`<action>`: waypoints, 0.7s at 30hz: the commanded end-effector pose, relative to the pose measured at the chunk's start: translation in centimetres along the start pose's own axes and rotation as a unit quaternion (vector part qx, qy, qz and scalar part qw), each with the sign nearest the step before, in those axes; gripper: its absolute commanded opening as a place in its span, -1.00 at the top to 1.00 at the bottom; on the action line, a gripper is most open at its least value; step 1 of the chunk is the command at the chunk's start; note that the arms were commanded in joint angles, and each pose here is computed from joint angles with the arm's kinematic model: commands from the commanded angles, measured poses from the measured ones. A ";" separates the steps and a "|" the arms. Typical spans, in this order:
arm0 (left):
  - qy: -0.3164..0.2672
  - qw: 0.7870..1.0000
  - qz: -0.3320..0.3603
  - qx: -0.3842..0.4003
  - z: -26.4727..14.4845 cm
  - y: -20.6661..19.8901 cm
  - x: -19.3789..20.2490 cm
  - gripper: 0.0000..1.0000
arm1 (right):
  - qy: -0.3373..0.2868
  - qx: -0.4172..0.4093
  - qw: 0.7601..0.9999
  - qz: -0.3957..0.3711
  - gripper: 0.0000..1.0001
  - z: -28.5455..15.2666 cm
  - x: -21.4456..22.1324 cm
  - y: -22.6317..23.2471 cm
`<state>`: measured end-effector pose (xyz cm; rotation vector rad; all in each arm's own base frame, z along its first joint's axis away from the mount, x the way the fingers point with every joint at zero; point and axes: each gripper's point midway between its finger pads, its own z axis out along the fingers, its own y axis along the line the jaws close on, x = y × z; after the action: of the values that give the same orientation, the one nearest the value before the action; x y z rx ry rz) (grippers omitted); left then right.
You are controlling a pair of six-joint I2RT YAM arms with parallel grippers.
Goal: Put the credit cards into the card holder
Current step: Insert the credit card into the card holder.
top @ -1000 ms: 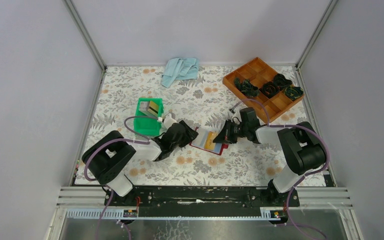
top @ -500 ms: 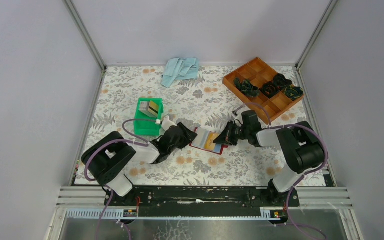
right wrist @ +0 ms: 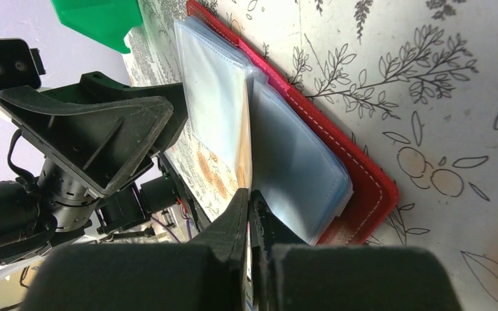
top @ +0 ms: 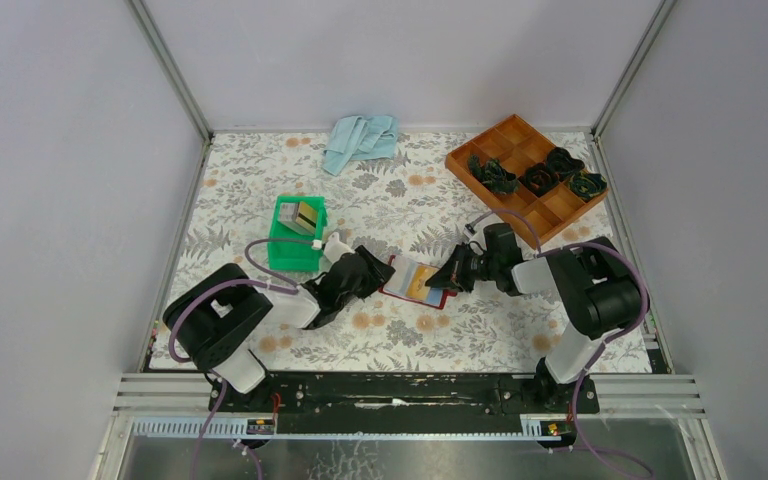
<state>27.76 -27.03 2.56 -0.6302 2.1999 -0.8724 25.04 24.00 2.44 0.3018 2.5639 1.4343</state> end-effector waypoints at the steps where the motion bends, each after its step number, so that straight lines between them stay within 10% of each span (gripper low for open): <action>1: 0.057 0.992 0.057 -0.093 -0.8 5.6 3.2 -0.10 | -0.005 -0.008 1.000 -0.008 1.00 0.1 -0.3 0.2; 21: 0.061 0.988 0.084 -0.117 -0.6 6.5 3.7 -0.04 | 0.010 0.010 1.000 -0.010 1.00 0.6 0.3 -1.5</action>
<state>27.76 -27.36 2.25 -0.5765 2.2147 -0.8037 25.08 24.20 2.01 0.2718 2.5535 1.4558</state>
